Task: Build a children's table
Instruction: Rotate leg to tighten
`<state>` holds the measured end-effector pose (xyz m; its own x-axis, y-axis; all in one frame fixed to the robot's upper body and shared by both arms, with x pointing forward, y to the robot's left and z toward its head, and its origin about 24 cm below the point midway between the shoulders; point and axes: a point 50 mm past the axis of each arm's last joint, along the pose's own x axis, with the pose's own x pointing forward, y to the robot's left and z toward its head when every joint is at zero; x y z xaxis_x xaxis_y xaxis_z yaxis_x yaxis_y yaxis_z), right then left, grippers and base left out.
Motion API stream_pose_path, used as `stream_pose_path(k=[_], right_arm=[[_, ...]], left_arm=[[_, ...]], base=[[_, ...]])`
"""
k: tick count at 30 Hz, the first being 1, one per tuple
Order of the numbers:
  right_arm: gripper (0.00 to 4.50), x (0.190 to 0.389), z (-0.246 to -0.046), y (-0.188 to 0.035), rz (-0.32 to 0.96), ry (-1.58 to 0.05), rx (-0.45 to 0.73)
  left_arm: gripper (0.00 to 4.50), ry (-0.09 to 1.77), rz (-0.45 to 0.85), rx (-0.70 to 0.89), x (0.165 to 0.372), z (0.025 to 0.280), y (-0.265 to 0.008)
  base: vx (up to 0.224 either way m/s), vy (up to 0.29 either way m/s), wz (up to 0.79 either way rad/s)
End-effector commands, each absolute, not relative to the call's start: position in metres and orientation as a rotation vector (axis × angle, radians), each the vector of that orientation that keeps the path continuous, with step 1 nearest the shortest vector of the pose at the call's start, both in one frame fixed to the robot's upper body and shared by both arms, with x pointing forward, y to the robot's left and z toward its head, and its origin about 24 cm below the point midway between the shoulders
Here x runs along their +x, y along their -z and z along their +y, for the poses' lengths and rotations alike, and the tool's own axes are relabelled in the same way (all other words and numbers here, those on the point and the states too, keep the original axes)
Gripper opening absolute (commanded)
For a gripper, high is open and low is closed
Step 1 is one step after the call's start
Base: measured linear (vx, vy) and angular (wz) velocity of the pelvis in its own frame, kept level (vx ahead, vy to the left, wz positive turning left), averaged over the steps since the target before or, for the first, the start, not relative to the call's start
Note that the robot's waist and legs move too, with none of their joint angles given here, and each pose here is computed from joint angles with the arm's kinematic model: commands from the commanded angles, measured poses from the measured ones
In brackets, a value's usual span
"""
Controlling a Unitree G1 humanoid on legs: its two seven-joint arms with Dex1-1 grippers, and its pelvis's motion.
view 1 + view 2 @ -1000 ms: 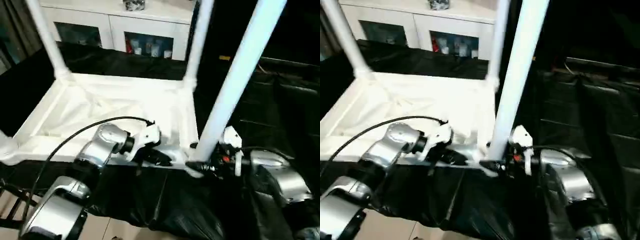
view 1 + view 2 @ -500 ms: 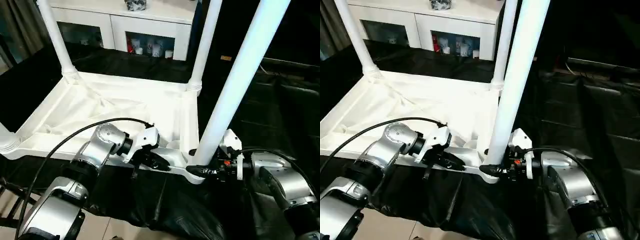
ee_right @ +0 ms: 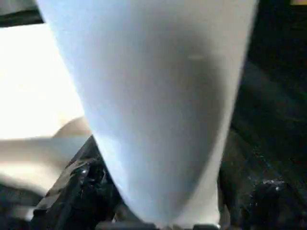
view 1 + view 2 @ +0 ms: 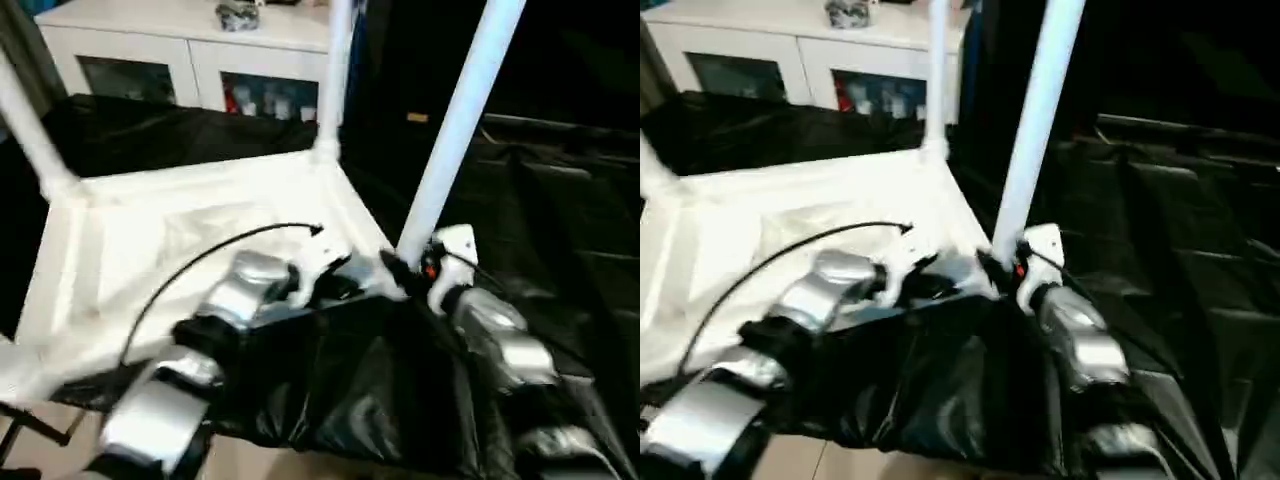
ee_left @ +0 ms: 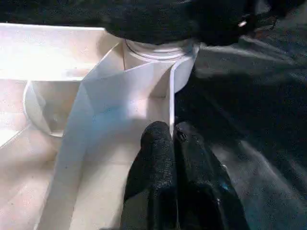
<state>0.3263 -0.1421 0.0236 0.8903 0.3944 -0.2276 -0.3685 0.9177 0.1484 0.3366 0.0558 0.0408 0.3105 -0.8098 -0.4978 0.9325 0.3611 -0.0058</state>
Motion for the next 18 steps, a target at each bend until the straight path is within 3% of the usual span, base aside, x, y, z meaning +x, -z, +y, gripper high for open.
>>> stream_pose_path(k=[1, 2, 4, 5, 10, 16, 18], right_arm=[[2.51, 0.319, -0.102, -0.008, 0.336, -0.5, 0.08], [2.51, 0.32, -0.098, -0.009, 0.325, -0.508, 0.074], [3.07, 0.32, -0.096, -0.01, 0.312, -0.523, 0.074], [3.07, 0.321, -0.094, -0.014, 0.277, -0.556, 0.087], [3.64, 0.318, -0.106, -0.021, 0.218, -0.65, 0.102], [3.78, 0.31, -0.129, -0.023, 0.218, -0.808, 0.022], [3.78, 0.302, -0.136, -0.028, 0.229, -0.944, 0.003]], left_arm=[[0.0, 1.257, 0.433, 0.292, 0.327, 0.017, -0.042], [0.0, 1.253, 0.431, 0.299, 0.327, 0.016, -0.043], [0.0, 1.252, 0.43, 0.309, 0.327, 0.016, -0.043], [0.0, 1.253, 0.428, 0.339, 0.328, 0.018, -0.043], [0.0, 1.318, 0.432, 0.368, 0.326, 0.033, -0.04], [0.0, 1.44, 0.415, 0.355, 0.323, 0.054, -0.044], [0.0, 1.489, 0.413, 0.353, 0.321, 0.065, -0.048]], base=[[0.0, 0.0, 0.0], [0.0, 0.0, 0.0], [0.0, 0.0, 0.0], [0.0, 0.0, 0.0], [0.0, 0.0, 0.0], [0.0, 0.0, 0.0], [0.0, 0.0, 0.0]])
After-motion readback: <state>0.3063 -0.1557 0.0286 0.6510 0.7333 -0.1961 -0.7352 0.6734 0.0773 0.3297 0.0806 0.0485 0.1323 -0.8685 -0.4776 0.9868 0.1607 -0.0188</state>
